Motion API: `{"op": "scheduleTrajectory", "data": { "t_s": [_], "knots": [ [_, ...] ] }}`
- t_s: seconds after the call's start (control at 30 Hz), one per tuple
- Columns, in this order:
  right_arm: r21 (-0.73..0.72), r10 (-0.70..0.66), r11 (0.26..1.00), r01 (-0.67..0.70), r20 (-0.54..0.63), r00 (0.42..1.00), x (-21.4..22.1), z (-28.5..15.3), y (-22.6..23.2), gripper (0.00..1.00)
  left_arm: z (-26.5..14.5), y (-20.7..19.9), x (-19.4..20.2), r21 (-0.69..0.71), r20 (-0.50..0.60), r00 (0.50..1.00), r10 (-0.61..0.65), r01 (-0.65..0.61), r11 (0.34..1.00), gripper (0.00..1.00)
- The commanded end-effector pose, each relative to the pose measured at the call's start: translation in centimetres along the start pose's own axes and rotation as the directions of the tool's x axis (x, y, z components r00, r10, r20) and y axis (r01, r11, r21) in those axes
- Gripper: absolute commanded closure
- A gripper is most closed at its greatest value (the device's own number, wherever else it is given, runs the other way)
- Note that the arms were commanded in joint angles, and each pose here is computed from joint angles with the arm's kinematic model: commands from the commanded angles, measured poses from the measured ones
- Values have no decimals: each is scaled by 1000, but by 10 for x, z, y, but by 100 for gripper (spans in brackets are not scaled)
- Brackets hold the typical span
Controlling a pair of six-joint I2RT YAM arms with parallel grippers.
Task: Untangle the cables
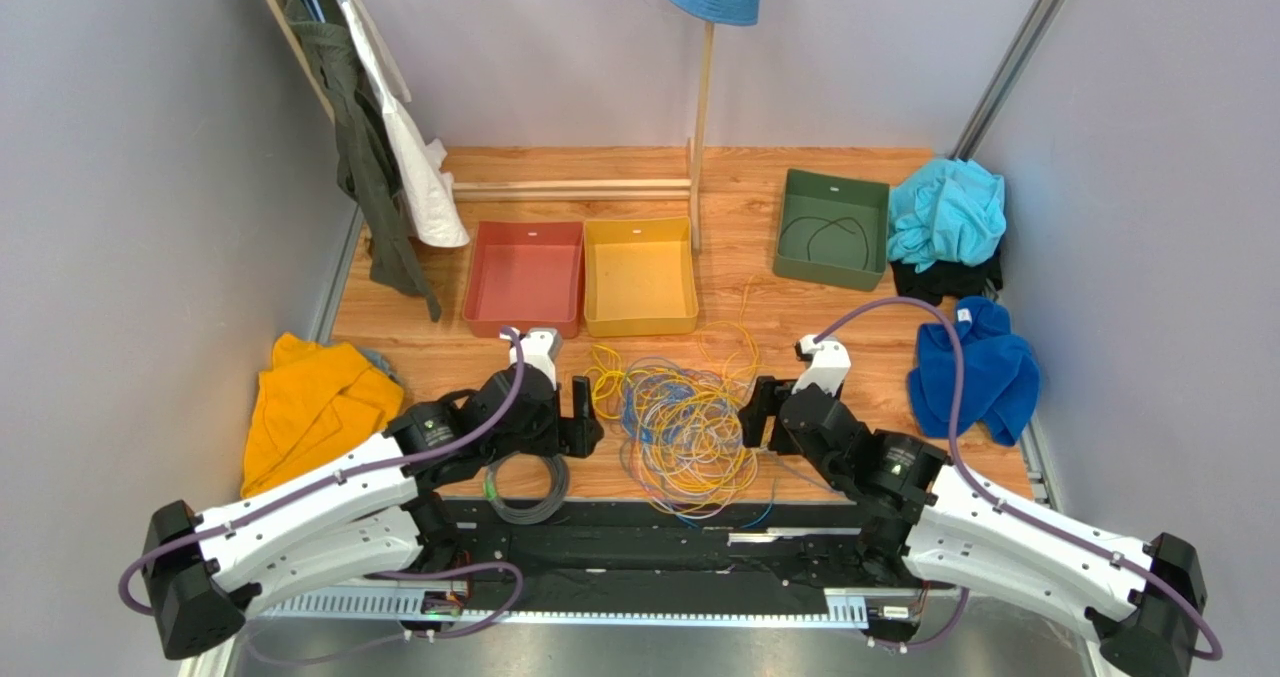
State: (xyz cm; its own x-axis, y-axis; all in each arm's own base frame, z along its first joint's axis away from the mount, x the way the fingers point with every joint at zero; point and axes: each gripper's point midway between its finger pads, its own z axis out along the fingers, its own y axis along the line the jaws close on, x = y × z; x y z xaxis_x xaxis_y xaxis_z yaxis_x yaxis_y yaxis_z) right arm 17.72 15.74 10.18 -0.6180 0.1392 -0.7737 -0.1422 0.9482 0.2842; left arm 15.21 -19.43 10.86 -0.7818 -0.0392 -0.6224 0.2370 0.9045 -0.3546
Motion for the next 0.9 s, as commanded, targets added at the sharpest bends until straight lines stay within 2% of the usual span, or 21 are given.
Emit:
{"op": "scheduleTrajectory", "data": {
  "t_s": [0.0,0.03,0.17,0.3,0.33,0.4,0.43,0.47,0.6,0.67,0.73,0.8,0.87],
  "knots": [
    [11,-25,1000,25,20,999,-3,9,4,28,-11,-18,-15,107,72,997,-28,20,994,6],
    [8,-25,1000,25,23,999,-4,11,6,34,-12,-21,-13,132,71,997,-25,15,991,6],
    [40,-59,997,59,-12,998,3,22,7,40,-24,-25,-18,194,119,992,-43,19,981,7],
    [99,-80,992,81,-20,997,4,31,3,50,-29,-20,-17,187,128,991,-48,24,982,7],
    [105,-77,991,78,-15,997,2,32,4,57,-29,-18,-16,180,124,991,-46,23,983,7],
    [113,-76,991,76,-3,997,-2,32,4,66,-31,-18,-15,182,124,991,-43,20,983,8],
    [112,-76,991,76,2,997,-6,30,5,89,-31,-17,-15,180,124,991,-43,20,983,8],
    [113,-74,991,73,9,997,-10,28,6,100,-32,-17,-16,183,129,991,-46,21,983,8],
    [75,-76,995,68,98,992,-53,0,16,100,-36,-17,-20,191,149,988,-44,14,981,8],
    [-10,-21,1000,23,198,980,-96,-34,30,100,-39,-19,-24,201,164,986,-42,9,979,8],
    [-84,-19,996,43,270,963,-127,-61,40,100,-42,-26,-30,228,183,982,-40,-3,974,8],
    [-174,47,985,16,351,935,-166,-99,52,100,-44,-33,-34,255,196,980,-29,-22,967,7],
    [-185,33,982,37,360,932,-181,-114,56,100,-46,-43,-40,284,210,977,-26,-36,958,7]
  ]
}}
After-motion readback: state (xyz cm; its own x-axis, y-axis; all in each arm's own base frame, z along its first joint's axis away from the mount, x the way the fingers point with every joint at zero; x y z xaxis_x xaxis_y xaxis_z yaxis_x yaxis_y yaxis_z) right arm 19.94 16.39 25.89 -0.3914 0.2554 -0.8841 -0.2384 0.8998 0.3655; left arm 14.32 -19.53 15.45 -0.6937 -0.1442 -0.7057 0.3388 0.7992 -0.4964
